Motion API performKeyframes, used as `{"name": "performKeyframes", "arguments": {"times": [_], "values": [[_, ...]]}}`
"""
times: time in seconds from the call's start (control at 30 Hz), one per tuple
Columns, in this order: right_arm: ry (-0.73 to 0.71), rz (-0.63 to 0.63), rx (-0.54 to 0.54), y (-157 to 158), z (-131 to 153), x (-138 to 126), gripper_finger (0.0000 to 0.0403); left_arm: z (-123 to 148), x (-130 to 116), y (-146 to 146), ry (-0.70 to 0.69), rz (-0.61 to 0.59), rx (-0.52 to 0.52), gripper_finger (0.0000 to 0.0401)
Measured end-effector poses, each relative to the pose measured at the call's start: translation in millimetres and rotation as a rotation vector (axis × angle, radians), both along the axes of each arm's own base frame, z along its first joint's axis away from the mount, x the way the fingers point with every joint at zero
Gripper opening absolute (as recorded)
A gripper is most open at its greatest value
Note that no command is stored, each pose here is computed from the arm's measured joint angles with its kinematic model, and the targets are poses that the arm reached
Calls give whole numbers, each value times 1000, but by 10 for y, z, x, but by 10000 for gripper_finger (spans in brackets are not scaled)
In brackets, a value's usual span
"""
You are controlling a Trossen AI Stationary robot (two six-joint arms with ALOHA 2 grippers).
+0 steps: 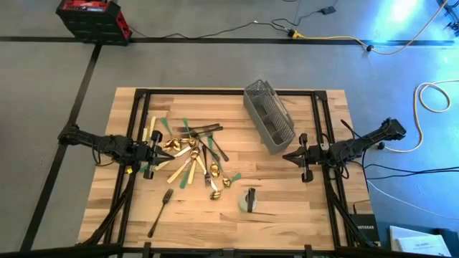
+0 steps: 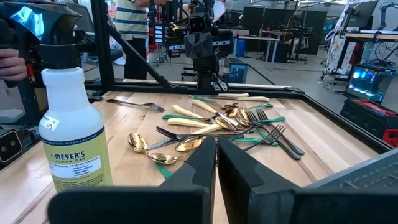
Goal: Sort silverware
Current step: Move the spray bottle to the top left of the table
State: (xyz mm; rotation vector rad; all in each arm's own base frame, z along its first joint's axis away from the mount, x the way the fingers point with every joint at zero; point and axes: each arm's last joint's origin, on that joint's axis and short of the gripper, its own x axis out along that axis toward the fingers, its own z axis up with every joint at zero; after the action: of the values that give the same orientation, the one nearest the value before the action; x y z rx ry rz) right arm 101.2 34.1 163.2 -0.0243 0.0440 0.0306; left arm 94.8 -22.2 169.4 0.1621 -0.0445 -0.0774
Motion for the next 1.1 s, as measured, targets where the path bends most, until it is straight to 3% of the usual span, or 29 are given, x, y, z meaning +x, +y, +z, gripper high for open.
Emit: {"name": "performKeyframes", "arguments": {"times": [0.1,0.23,0.53,0.77,0.93,1.1], "values": [[0,0,0,0,-1,0,0,35,-1,3,-34,10,-3,0],[0,-1,0,0,-1,0,0,237,-17,22,-232,63,-32,15],[0,-2,0,-1,0,0,0,649,195,-10,-233,187,21,136],[0,-2,0,-1,-1,0,0,1326,732,-147,-80,268,198,212],[0,-2,0,-1,0,0,0,1889,1221,-250,-32,239,378,217],[24,-2,-4,-1,-26,-1,0,2323,1658,-231,107,165,539,210]]}}
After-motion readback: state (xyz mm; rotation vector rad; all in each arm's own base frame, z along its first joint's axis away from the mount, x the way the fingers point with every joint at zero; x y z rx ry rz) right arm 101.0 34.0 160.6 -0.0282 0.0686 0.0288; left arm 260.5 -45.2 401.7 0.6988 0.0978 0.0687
